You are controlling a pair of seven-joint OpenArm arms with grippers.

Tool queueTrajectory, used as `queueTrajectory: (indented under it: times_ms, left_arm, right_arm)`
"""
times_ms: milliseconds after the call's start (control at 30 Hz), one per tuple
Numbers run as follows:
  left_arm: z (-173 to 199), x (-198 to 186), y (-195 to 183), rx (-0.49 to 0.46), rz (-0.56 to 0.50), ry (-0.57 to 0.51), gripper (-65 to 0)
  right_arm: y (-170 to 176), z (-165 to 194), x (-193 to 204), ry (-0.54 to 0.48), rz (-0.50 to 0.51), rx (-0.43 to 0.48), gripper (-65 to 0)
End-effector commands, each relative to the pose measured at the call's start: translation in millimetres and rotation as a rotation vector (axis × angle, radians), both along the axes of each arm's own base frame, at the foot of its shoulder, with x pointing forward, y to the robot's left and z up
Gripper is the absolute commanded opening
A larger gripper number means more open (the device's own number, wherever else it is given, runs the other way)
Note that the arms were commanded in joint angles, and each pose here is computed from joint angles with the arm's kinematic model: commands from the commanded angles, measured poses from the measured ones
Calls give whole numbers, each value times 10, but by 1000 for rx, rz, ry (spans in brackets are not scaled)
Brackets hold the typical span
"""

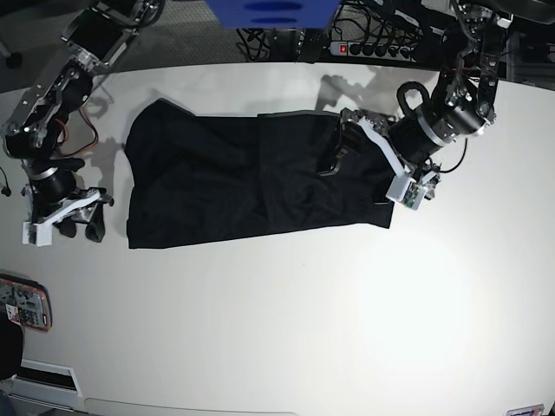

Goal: Fold the T-shirt properly
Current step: 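Withdraw the left gripper from the folded shirt and raise it, then grasp the black shirt's end with the right gripper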

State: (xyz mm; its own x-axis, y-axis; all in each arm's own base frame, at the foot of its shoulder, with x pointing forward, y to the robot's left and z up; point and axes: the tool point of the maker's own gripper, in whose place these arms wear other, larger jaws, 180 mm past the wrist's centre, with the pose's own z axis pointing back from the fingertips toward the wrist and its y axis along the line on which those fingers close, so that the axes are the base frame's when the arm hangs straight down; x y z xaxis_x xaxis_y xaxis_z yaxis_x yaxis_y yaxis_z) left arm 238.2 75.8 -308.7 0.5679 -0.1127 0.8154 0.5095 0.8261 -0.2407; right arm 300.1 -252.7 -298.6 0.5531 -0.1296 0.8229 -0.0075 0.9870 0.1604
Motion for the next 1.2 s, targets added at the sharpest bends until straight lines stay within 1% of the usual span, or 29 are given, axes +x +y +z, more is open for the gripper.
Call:
queueTrajectory:
  times_ms: [0, 100, 167, 333, 400, 633, 767, 933, 1167]
  left_arm:
    - [77, -9, 0, 3, 3, -42, 0]
    - [-15, -83, 86, 77, 20, -67, 0]
    - [-56, -147, 110, 94, 26, -76, 0]
    - [-27, -209, 120, 83, 42, -128, 0]
    - [-35, -235, 108, 77, 41, -126, 0]
    - [-45, -243, 105, 77, 40, -122, 0]
    - [-45, -243, 105, 77, 40, -122, 0]
    - [-45, -243, 105, 77, 40, -122, 0]
    - [-45, -243, 105, 77, 40, -122, 0]
  right_arm:
    - [27, 37, 9, -16, 10, 3, -316]
    - [25, -42, -9, 6, 8, 16, -316]
    - [22, -184, -79, 46, 5, 32, -316]
    - [12, -462, -180, 123, -7, 74, -316]
    - [20, -552, -206, 147, -9, 90, -316]
    - [335, -824, -205, 221, 76, 135, -316]
    - [432, -945, -180, 230, 90, 166, -316]
    - [418, -1135, -210, 236, 55, 213, -316]
    - [783, -1175, -178, 246, 158, 218, -317]
